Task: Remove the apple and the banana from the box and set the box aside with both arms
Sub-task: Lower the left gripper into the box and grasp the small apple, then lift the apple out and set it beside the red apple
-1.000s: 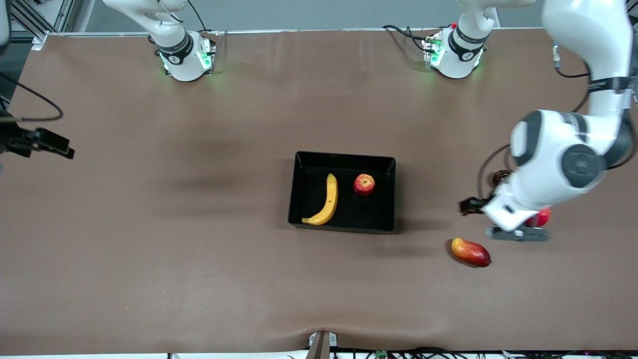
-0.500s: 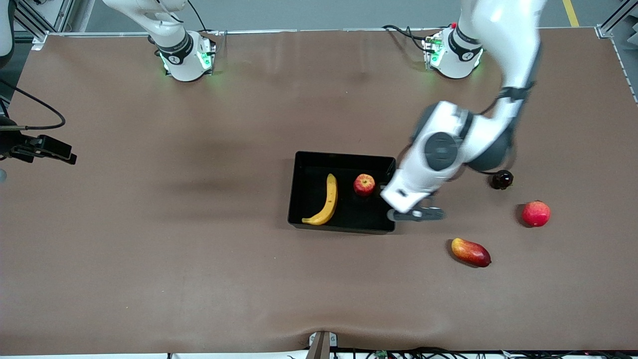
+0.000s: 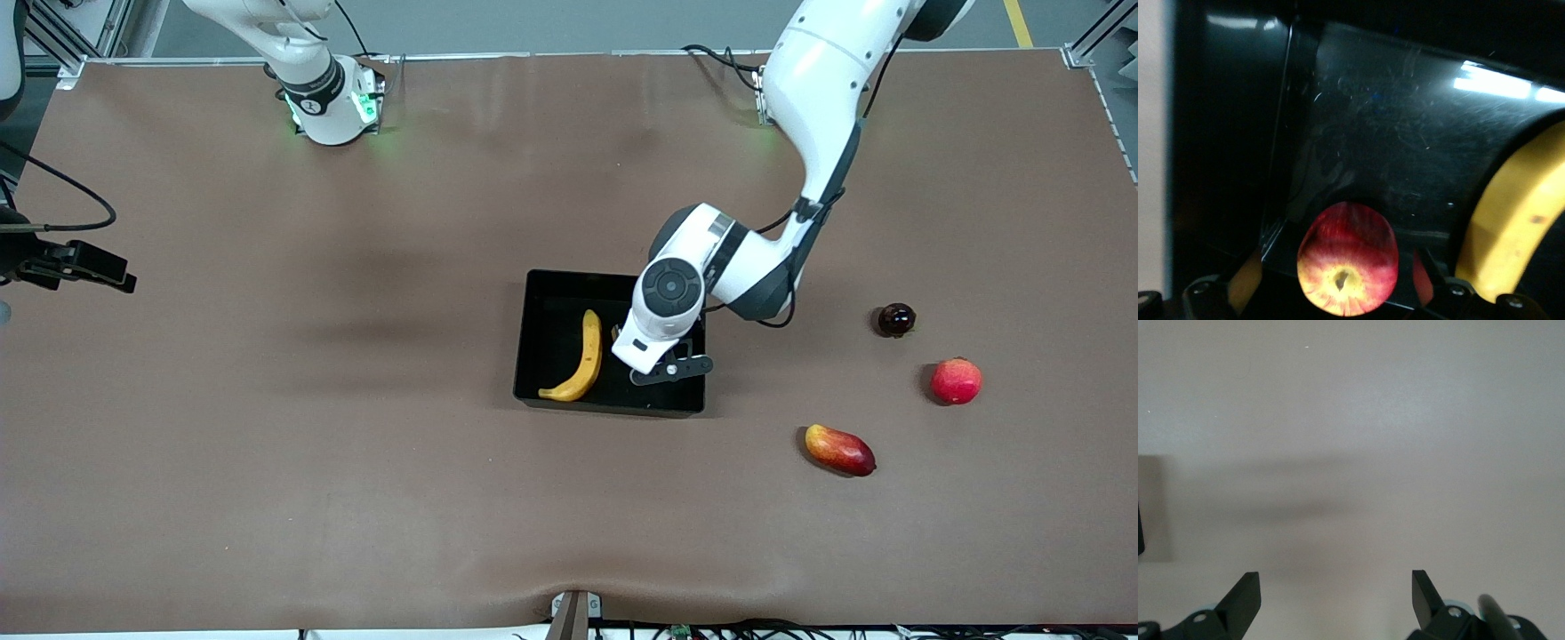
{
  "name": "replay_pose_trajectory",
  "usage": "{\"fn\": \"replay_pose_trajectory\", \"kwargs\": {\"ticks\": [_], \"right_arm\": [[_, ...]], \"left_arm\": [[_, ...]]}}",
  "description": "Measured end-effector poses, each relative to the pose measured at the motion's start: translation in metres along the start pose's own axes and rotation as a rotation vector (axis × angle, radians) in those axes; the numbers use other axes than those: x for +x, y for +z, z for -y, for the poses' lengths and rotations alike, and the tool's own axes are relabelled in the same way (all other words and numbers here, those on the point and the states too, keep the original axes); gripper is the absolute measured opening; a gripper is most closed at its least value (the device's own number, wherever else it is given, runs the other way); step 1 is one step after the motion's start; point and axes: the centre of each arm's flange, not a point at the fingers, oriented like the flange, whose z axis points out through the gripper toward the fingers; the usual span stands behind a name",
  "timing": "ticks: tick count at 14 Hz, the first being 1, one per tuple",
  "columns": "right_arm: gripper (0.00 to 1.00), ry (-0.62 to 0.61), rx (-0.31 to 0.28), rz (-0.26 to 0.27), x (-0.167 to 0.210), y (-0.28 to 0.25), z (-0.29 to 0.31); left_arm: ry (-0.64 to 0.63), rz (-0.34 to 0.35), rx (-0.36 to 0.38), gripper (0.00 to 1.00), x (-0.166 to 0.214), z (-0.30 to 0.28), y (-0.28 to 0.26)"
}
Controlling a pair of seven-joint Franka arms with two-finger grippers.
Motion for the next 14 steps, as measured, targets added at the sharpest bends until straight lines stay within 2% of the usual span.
{"fn": "replay_pose_trajectory", "kwargs": {"ticks": [4,5,7,9,11,14], "right_arm": [[1.0,0.0,0.0,0.0,0.0,0.0,0.0],[1.0,0.0,0.0,0.0,0.0,0.0,0.0],[1.0,0.0,0.0,0.0,0.0,0.0,0.0],[1.0,0.0,0.0,0.0,0.0,0.0,0.0],[1.0,0.0,0.0,0.001,0.0,0.0,0.0],[1.0,0.0,0.0,0.002,0.0,0.0,0.0]], "left_arm": [[-0.031,0.012,0.011,1.0,-0.004,-0.007,0.022],[-0.032,0.012,0.012,0.93,-0.004,-0.007,0.023],[-0.029,0.011,0.011,0.72,-0.005,-0.009,0.023],[-0.028,0.0,0.001,0.71,-0.004,-0.011,0.016],[-0.034,-0.034,-0.028,0.71,0.001,-0.012,-0.009],[-0.061,-0.125,-0.106,0.71,0.017,0.012,-0.094]]}}
